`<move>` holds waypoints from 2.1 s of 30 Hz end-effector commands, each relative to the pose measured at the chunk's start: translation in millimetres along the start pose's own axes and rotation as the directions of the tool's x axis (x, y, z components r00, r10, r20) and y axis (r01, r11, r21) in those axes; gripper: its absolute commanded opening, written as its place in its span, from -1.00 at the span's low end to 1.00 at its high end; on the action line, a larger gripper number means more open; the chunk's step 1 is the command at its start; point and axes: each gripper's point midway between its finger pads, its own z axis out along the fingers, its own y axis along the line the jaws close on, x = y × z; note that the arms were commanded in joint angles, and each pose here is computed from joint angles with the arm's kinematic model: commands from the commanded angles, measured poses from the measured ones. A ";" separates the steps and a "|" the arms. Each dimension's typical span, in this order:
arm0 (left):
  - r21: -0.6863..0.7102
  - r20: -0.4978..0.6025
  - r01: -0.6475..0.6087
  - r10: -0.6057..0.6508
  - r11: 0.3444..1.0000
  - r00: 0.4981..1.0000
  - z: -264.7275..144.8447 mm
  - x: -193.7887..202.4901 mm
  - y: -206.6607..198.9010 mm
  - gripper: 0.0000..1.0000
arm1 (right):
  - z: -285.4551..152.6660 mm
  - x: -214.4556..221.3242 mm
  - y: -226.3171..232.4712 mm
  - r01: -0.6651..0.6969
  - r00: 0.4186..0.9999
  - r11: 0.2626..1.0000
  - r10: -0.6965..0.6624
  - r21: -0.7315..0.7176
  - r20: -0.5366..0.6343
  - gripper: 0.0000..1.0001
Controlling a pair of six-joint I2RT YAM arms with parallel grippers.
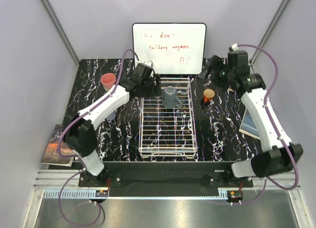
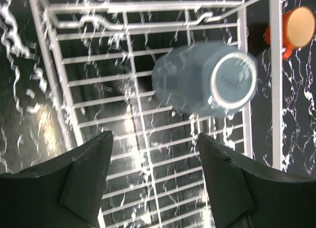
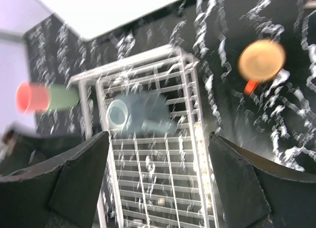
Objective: Unload the cups from the dish rack
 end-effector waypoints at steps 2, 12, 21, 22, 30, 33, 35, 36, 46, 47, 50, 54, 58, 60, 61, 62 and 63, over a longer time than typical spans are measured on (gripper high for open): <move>-0.005 0.119 -0.048 0.048 0.999 0.992 5.6 -38.8 -28.2 0.57 | -34.7 26.0 11.2 0.059 0.998 0.991 -0.060 -0.123 -0.001 0.78; 0.002 0.136 -0.086 0.084 0.996 0.987 31.7 -49.5 -67.0 0.98 | -53.4 54.6 -5.7 0.041 0.999 0.992 -0.044 -0.117 -0.018 0.77; -0.016 0.084 -0.122 0.123 0.992 0.989 66.0 -37.2 -79.2 0.98 | -55.9 66.5 -11.5 0.038 0.998 0.993 -0.043 -0.114 -0.044 0.76; -0.021 0.078 -0.122 0.123 0.992 0.989 69.1 -35.9 -78.4 0.98 | -55.5 68.0 -12.6 0.036 0.998 0.993 -0.041 -0.111 -0.049 0.77; -0.066 0.004 -0.102 0.102 0.993 0.995 88.1 -10.1 -63.2 0.98 | -49.9 75.2 -18.5 0.037 0.997 0.995 -0.043 -0.096 -0.070 0.76; -0.074 -0.006 -0.107 0.107 0.992 0.994 93.0 -6.6 -60.8 0.98 | -48.4 77.4 -20.6 0.037 0.996 0.995 -0.044 -0.090 -0.077 0.76; -0.068 -0.015 -0.111 0.110 0.992 0.994 95.4 -4.3 -61.4 0.83 | -47.8 79.0 -22.2 0.036 0.996 0.996 -0.043 -0.086 -0.080 0.76; -0.064 -0.017 -0.111 0.110 0.992 0.994 96.0 -3.7 -62.0 0.69 | -48.4 79.1 -22.2 0.037 0.996 0.996 -0.044 -0.087 -0.079 0.76; -0.056 -0.026 -0.122 0.121 0.991 0.992 87.3 -0.5 -60.2 -1.00 | -48.4 79.7 -23.6 0.028 0.997 0.996 -0.034 -0.083 -0.073 0.75; -0.049 -0.021 -0.121 0.120 0.991 0.993 84.6 -2.6 -61.2 -1.00 | -48.6 79.2 -23.3 0.030 0.997 0.996 -0.036 -0.084 -0.072 0.75; 0.021 0.018 -0.132 0.132 0.991 0.991 62.1 -20.0 -78.4 -1.00 | -49.6 75.8 -20.9 0.030 0.997 0.996 -0.036 -0.089 -0.062 0.75; 0.167 0.082 -0.125 0.112 0.978 0.990 21.4 -46.6 -107.9 -1.00 | -50.7 70.4 -17.6 0.035 0.998 0.995 -0.040 -0.096 -0.047 0.75; 0.316 0.110 -0.080 0.048 0.945 0.993 -15.1 -67.8 -126.4 -1.00 | -49.0 67.6 -15.2 0.032 0.999 0.994 -0.036 -0.102 -0.040 0.75; 0.411 0.109 -0.043 -0.002 0.911 0.994 -34.5 -74.9 -132.6 -1.00 | -48.2 65.9 -12.9 0.026 0.999 0.993 -0.030 -0.111 -0.033 0.75; 0.444 0.106 -0.027 -0.023 0.896 0.994 -39.4 -75.8 -132.9 -1.00 | -47.6 67.1 -12.8 0.023 0.999 0.993 -0.027 -0.115 -0.036 0.75; 0.480 0.119 -0.007 -0.057 0.877 0.991 -35.0 -77.8 -125.4 -1.00 | -46.0 66.4 -11.4 0.016 0.999 0.993 -0.020 -0.121 -0.033 0.75; 0.568 0.101 0.025 -0.100 0.823 0.990 -56.8 -78.9 -134.2 -1.00 | -44.9 68.2 -10.7 0.011 0.999 0.992 -0.016 -0.128 -0.039 0.75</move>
